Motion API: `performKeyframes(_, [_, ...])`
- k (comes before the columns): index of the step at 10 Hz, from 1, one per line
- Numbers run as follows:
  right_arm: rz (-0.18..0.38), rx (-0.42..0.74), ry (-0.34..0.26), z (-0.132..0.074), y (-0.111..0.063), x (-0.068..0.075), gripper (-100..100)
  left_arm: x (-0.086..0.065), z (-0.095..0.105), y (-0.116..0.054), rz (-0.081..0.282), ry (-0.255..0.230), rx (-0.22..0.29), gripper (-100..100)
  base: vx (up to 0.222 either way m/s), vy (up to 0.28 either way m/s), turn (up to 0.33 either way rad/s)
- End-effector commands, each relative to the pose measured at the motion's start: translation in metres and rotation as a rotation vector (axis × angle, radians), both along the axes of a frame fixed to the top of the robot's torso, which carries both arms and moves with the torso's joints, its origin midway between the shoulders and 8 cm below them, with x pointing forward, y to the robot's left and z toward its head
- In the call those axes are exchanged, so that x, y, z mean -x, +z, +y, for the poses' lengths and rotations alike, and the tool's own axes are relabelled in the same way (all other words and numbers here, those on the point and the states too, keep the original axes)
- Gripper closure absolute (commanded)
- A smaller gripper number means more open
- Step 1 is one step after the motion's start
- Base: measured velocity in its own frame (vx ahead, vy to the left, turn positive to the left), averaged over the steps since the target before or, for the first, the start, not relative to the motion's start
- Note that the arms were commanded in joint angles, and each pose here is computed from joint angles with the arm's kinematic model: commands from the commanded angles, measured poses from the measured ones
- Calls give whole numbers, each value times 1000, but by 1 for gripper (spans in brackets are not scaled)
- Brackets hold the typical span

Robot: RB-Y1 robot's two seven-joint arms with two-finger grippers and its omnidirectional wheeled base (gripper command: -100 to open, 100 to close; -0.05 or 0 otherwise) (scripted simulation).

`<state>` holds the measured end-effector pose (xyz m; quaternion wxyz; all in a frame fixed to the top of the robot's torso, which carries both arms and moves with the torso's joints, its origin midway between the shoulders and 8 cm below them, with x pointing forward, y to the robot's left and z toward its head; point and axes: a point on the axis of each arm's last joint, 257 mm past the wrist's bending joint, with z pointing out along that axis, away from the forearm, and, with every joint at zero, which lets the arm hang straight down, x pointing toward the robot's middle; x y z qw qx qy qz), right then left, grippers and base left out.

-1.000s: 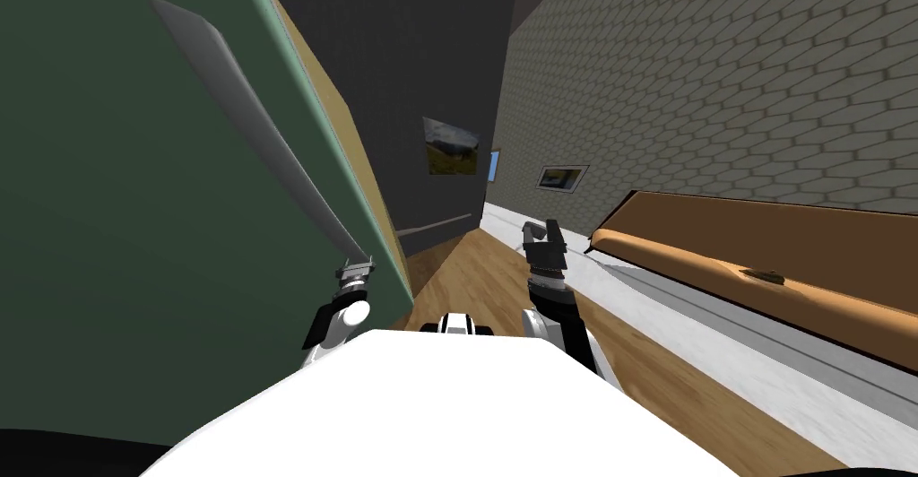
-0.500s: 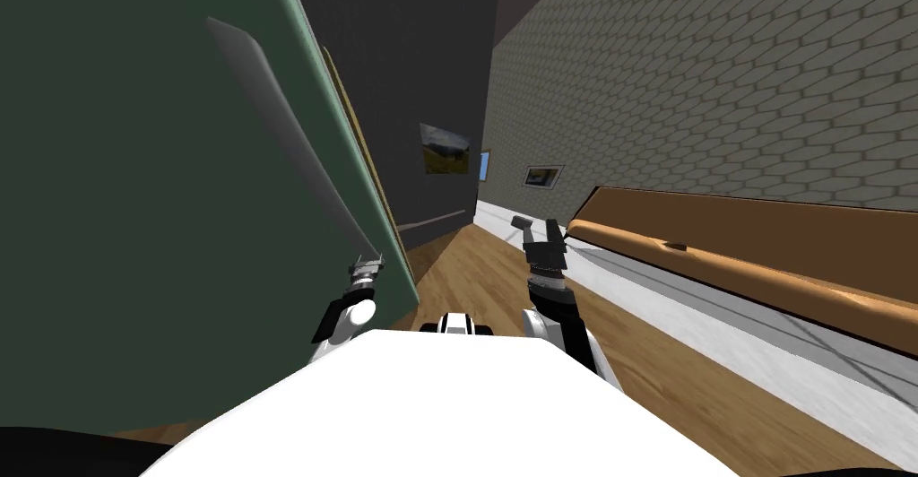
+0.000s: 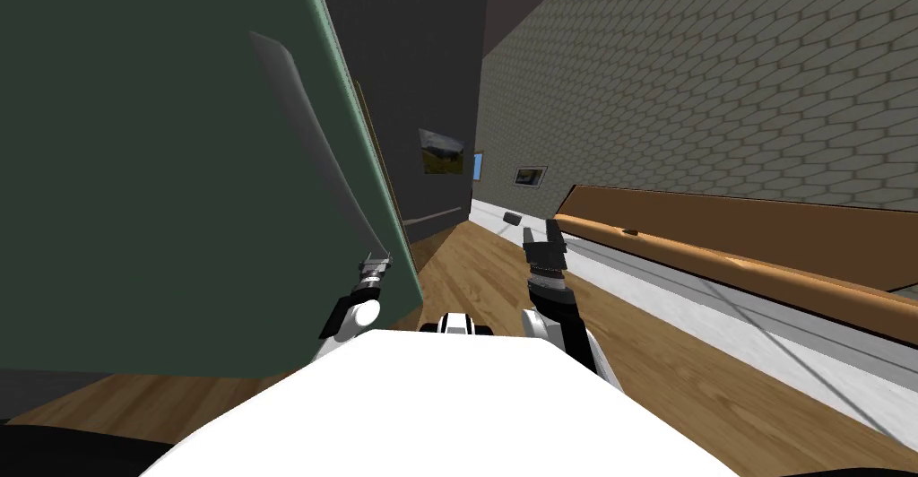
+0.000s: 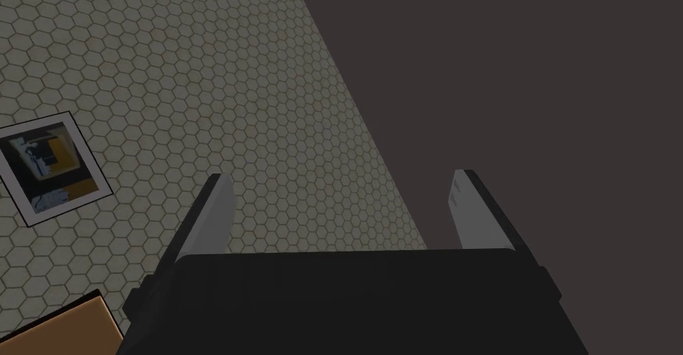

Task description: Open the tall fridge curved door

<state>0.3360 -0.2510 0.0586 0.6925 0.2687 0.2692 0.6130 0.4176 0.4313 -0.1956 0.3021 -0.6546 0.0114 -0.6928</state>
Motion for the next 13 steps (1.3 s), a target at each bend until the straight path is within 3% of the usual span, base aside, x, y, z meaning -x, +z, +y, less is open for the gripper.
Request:
performKeyframes(1, [0,0,0,0,0,0,0,-4,-14,5,-7,-33,-7,100,-331,29,-61])
performKeyframes(2, [0,0,0,0,0,0,0,-3,-15,0,5,-33,0,100,-135,7,-35])
performKeyframes(3, [0,0,0,0,0,0,0,-5,-27,-4,14,-62,3,100,-202,38,-83])
performKeyframes(10, [0,0,0,0,0,0,0,-11,-73,0,8,-178,-6,100,-279,86,-114])
performKeyframes(13, [0,0,0,0,0,0,0,-12,-82,0,7,-202,-6,100,-251,75,-67])
